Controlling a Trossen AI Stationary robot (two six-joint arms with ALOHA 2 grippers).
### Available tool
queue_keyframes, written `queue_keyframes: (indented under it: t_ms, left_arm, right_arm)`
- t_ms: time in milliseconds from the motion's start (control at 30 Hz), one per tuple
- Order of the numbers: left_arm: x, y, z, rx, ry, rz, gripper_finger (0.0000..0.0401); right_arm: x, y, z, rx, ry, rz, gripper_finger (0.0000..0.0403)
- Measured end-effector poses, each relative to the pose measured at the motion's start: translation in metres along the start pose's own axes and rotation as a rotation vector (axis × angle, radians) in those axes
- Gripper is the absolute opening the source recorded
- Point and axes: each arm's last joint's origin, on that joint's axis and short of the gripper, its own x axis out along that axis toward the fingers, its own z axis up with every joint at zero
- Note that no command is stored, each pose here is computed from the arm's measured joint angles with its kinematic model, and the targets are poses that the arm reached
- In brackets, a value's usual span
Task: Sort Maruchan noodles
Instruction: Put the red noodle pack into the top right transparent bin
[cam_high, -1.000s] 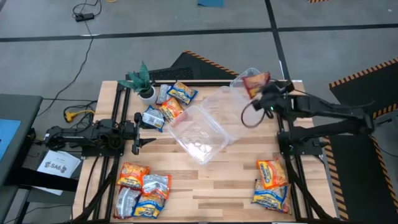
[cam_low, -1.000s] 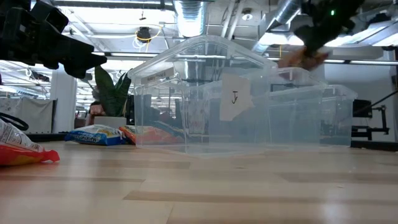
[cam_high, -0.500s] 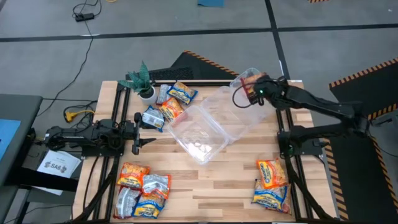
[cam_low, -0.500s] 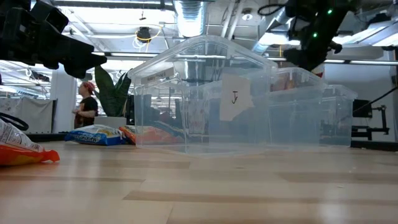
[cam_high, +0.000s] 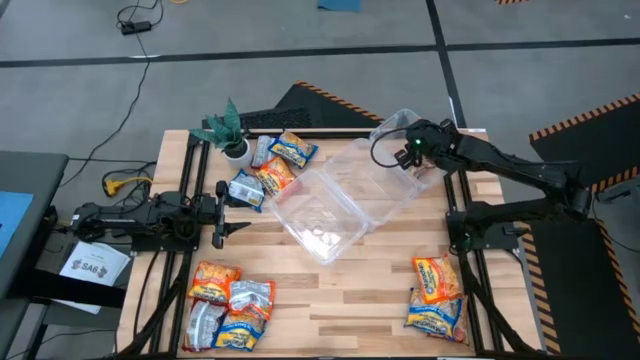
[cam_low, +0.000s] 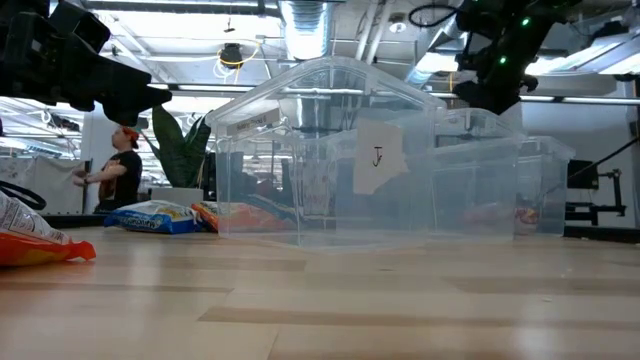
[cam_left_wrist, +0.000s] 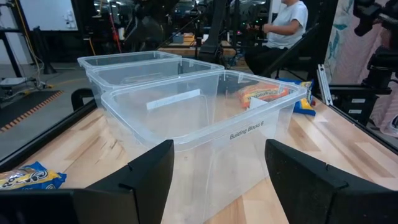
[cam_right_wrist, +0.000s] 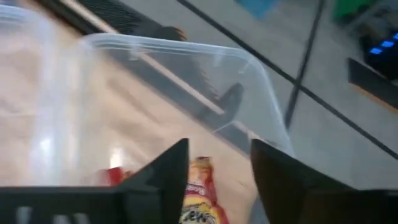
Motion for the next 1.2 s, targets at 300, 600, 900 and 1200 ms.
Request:
queue_keyframes:
  t_ms: [300,600,900,1200]
  left_arm:
    - [0.000,0.000,0.000,0.000,0.000,0.000,0.0238]
    - [0.000,0.000,0.000,0.000,0.000,0.000,0.0238]
    - [0.000,0.000,0.000,-0.034,-0.001,0.001,0.0238]
    - [-0.001,0.002,0.013,-0.166,-0.144,0.045,0.0238]
  right_arm:
    - [-0.069,0.009,-0.005,-0.073,-0.218,0.693,0.0275]
    - [-0.119,0.045,-0.007,-0.221,-0.456,1.033,0.0276]
    - [-0.121,0.085,-0.020,-0.407,-0.423,0.986,0.0276]
    - [-0.117,0.070,-0.054,-0.377,-0.357,0.953,0.0276]
